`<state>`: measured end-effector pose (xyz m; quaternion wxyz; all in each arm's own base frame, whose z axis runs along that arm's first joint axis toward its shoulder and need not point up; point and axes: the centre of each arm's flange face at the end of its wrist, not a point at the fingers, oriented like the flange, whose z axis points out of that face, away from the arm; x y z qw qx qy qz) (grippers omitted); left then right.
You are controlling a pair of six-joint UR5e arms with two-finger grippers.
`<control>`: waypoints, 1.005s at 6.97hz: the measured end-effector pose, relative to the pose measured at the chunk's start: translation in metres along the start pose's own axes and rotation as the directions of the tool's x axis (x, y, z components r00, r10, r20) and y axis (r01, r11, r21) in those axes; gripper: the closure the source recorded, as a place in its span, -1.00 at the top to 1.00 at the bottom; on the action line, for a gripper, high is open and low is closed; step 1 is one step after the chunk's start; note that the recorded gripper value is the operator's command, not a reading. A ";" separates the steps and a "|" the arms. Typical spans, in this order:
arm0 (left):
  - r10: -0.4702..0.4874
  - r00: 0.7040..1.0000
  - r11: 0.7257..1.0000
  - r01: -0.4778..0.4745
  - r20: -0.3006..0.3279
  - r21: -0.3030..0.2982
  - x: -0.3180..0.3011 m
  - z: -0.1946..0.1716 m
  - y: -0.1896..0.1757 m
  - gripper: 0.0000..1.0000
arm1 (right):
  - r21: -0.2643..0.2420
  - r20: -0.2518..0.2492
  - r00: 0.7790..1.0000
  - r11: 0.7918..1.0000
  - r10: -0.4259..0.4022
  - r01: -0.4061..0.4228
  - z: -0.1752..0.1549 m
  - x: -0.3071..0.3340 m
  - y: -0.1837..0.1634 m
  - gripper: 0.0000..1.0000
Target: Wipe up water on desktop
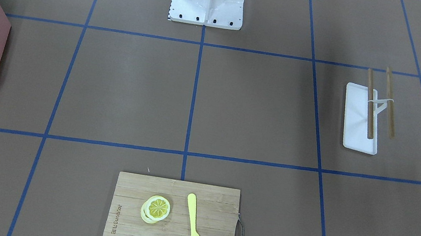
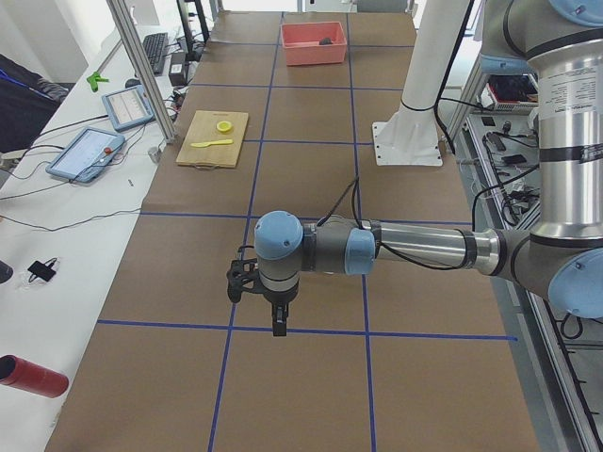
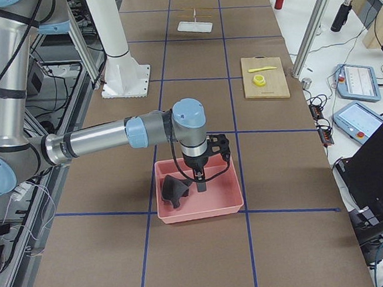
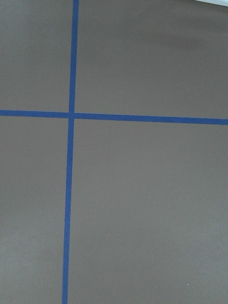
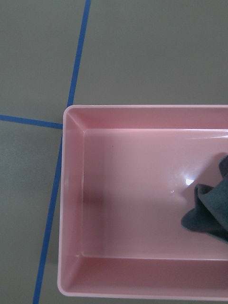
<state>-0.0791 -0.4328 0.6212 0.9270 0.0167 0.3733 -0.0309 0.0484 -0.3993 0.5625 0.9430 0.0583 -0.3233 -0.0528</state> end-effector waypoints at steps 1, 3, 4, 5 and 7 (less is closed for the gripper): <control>-0.002 1.000 1.000 0.002 0.000 -0.002 0.000 0.000 0.000 0.98 | 0.002 0.001 1.000 1.000 -0.002 0.002 -0.001 -0.001 0.000 1.00; -0.006 1.000 1.000 0.006 0.000 -0.006 -0.001 0.001 0.001 0.98 | 0.002 0.002 1.000 1.000 -0.001 0.001 -0.001 -0.001 0.000 1.00; -0.007 1.000 1.000 0.007 0.000 -0.007 -0.002 0.002 0.001 0.98 | 0.002 0.002 1.000 1.000 -0.002 0.002 -0.001 -0.001 0.000 1.00; -0.008 1.000 1.000 0.008 0.000 -0.008 -0.002 0.002 0.001 0.98 | 0.003 0.002 1.000 1.000 -0.002 0.002 -0.001 -0.001 0.000 1.00; -0.011 1.000 1.000 0.011 0.001 -0.011 -0.003 0.003 0.002 0.98 | 0.007 0.002 1.000 1.000 -0.006 0.006 -0.004 -0.003 0.000 1.00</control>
